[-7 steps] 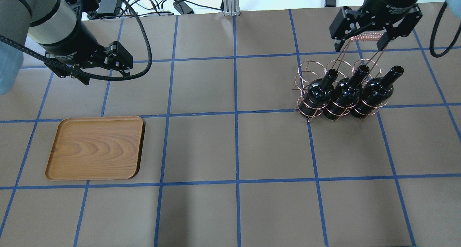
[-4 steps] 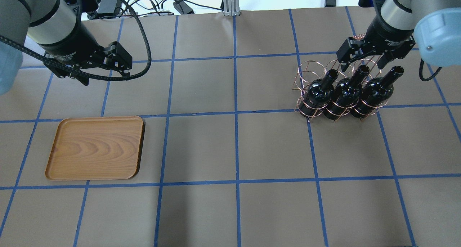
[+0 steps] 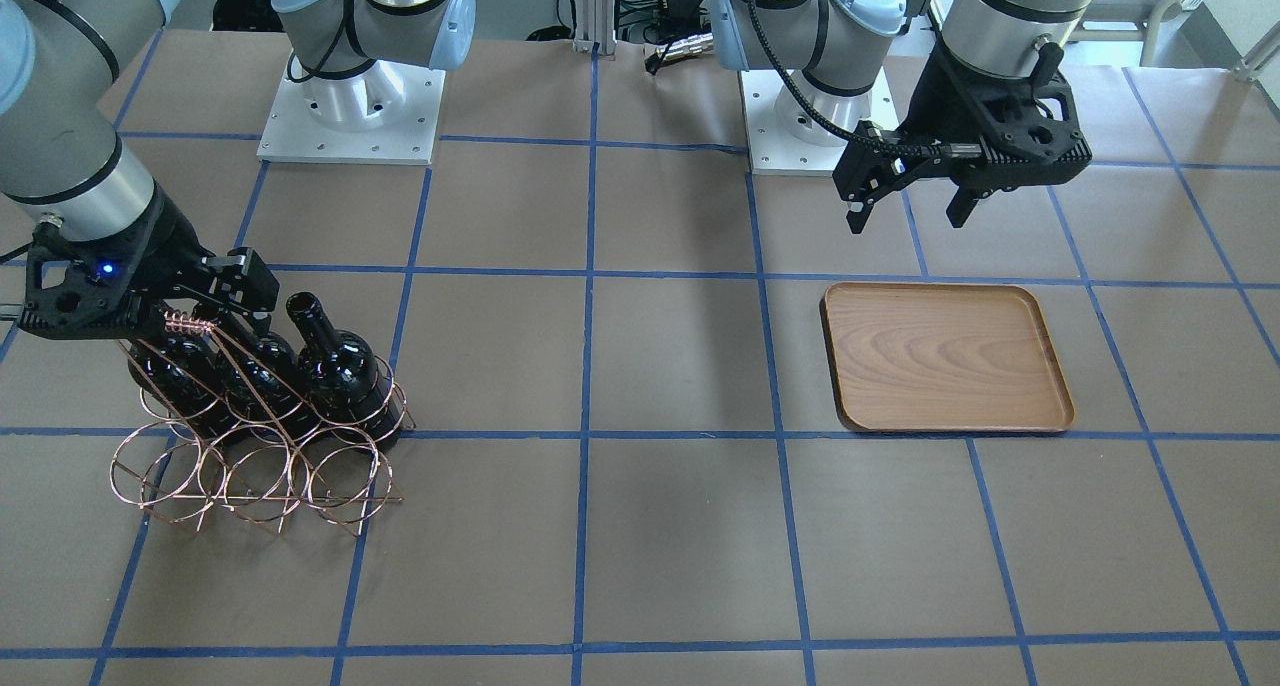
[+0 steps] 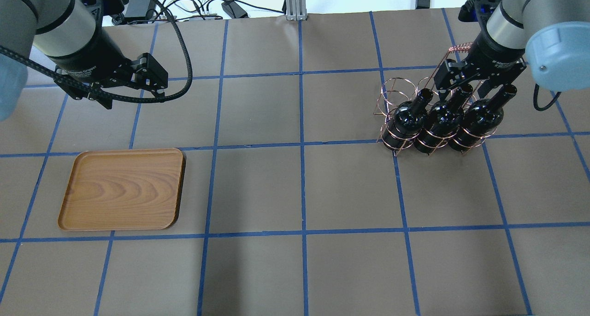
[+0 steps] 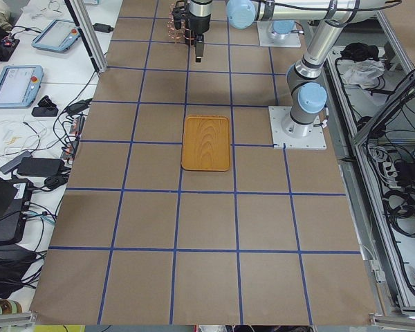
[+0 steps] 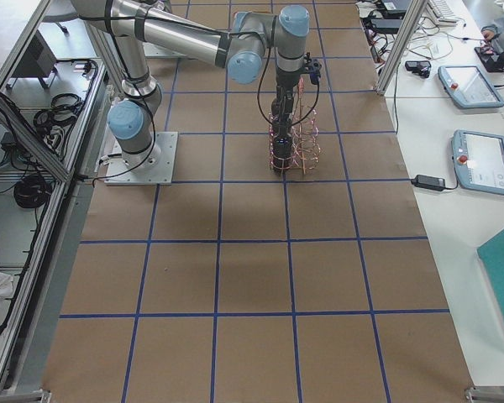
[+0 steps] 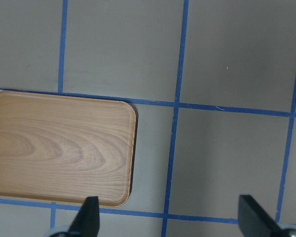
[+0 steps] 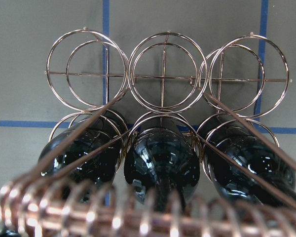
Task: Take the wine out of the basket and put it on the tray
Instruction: 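Lower the right gripper onto the middle dark wine bottle in the rack, then close the right gripper on the bottle neck and lift it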
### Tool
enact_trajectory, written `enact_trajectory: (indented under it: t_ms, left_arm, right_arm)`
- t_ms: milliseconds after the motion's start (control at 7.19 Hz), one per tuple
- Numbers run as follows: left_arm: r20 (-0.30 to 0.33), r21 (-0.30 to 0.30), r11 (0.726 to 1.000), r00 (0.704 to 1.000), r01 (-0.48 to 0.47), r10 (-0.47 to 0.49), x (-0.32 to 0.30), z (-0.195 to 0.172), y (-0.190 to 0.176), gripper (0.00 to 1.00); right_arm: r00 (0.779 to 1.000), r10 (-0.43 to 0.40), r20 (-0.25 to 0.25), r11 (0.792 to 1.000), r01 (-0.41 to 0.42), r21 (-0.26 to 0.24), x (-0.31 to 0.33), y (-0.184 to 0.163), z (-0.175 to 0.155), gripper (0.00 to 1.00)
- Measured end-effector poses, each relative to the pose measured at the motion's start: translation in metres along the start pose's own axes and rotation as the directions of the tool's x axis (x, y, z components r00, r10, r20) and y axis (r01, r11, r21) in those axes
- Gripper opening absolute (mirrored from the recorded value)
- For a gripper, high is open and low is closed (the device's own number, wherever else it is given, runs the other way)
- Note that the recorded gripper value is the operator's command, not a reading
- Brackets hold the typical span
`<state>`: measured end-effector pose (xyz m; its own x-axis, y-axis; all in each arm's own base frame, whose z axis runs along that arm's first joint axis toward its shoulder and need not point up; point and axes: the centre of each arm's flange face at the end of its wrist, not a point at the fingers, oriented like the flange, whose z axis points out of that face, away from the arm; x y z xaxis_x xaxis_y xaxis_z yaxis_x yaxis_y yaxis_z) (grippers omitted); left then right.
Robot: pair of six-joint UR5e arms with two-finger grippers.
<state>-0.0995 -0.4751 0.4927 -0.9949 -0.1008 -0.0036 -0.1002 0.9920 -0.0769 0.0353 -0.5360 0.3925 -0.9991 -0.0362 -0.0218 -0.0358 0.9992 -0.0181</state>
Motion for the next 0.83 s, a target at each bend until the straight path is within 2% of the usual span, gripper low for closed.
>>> enact_trajectory:
  t_ms: [278,417,557,835]
  left_arm:
    - [0.002,0.000,1.000,1.000,-0.004,0.004,-0.001,0.000,0.000,1.00]
    - [0.001,0.001,1.000,1.000,-0.005,0.005,0.000,0.000,0.000,1.00]
    - [0.000,0.000,1.000,1.000,-0.007,0.007,0.001,0.000,0.000,1.00]
    - [0.000,-0.004,1.000,1.000,-0.007,0.007,0.001,0.002,0.000,1.00]
  right_arm:
    - [1.000,0.004,0.000,1.000,-0.004,-0.006,0.000,0.001,0.002,0.28]
    - [1.000,0.009,0.000,1.000,-0.009,-0.012,0.000,0.001,0.002,0.07]
    - [1.000,0.015,-0.001,1.000,-0.015,-0.020,0.000,0.002,0.001,0.03]
    - [1.000,0.026,0.001,0.999,-0.026,-0.022,-0.002,0.002,-0.020,0.02]
